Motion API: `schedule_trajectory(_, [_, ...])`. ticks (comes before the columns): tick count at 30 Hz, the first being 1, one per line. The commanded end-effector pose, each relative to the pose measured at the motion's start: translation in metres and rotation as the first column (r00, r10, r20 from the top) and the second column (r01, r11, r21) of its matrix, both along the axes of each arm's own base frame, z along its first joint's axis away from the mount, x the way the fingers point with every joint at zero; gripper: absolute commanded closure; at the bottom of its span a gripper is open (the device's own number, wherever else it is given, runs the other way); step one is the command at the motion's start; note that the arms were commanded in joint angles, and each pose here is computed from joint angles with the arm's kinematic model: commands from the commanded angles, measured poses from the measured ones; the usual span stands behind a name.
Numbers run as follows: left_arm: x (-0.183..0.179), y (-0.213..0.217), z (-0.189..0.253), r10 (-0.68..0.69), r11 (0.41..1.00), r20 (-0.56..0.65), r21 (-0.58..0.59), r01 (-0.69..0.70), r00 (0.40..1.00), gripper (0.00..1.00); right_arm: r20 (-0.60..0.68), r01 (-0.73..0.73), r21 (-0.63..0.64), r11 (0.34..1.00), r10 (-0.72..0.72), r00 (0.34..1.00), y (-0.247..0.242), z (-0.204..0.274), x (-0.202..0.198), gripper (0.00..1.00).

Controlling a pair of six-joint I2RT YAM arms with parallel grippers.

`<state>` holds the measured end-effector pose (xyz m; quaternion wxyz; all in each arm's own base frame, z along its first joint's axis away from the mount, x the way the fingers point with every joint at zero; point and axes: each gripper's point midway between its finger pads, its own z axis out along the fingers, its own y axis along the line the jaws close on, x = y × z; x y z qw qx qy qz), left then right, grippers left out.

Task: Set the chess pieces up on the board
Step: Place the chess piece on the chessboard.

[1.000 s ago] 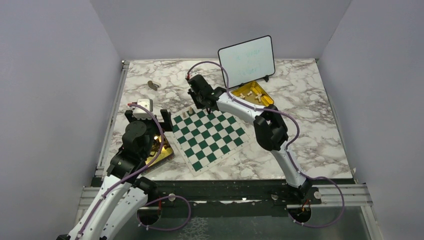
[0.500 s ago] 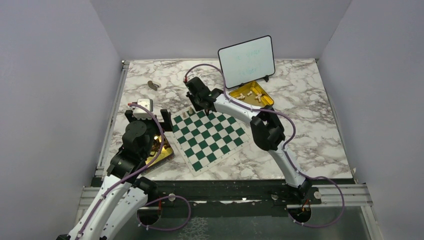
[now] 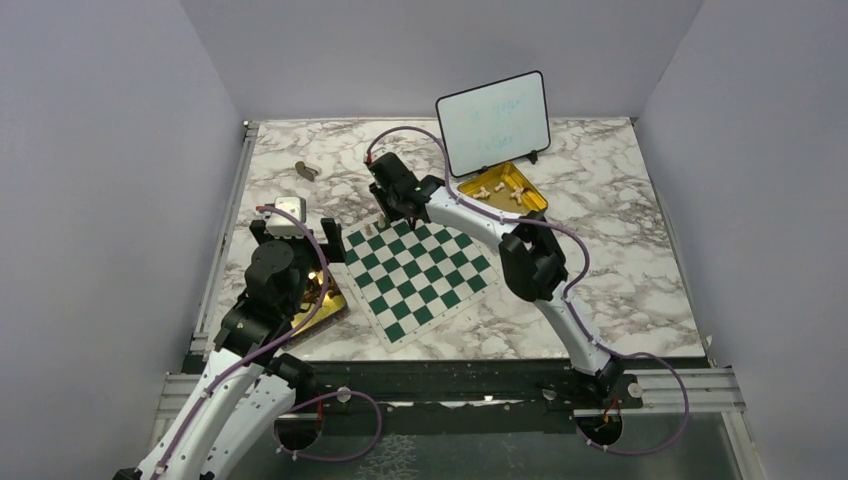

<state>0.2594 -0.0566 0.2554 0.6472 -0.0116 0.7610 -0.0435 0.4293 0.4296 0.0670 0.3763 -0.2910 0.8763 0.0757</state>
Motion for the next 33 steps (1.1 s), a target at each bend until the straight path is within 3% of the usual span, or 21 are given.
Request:
schedule_trajectory(1, [0.0,0.002,0.003,0.008,1.0,0.012,0.005,-0.008,1.0,0.01,0.028,0.003,-0.003,1.0,-0.003,1.0,0.005,0.011,0.003,0.64])
schedule_trajectory(9, [0.001,0.002,0.004,0.004,1.0,0.013,0.003,-0.004,1.0,0.01,0.102,0.031,0.066,0.997,-0.038,0.994,0.002,0.067,0.007,0.62])
schedule_trajectory(17, [0.002,-0.005,0.002,-0.03,1.0,0.012,-0.006,0.031,0.999,0.01,0.178,0.091,0.098,0.991,-0.107,0.978,-0.035,0.119,-0.005,0.62])
schedule_trajectory(24, [0.007,-0.027,-0.009,-0.122,0.992,-0.036,-0.036,0.12,0.992,0.01,0.2,0.207,0.078,0.975,-0.219,0.955,-0.104,0.136,-0.001,0.62])
schedule_trajectory(29, [0.017,-0.042,-0.026,-0.168,0.986,-0.13,-0.021,0.167,0.977,0.01,0.152,0.318,0.108,0.942,-0.332,0.931,-0.167,0.124,0.011,0.63])
schedule_trajectory(33, [0.025,-0.052,-0.031,-0.208,0.977,-0.185,0.005,0.213,0.96,0.01,0.145,0.354,0.062,0.933,-0.36,0.922,-0.213,0.106,0.016,0.65])
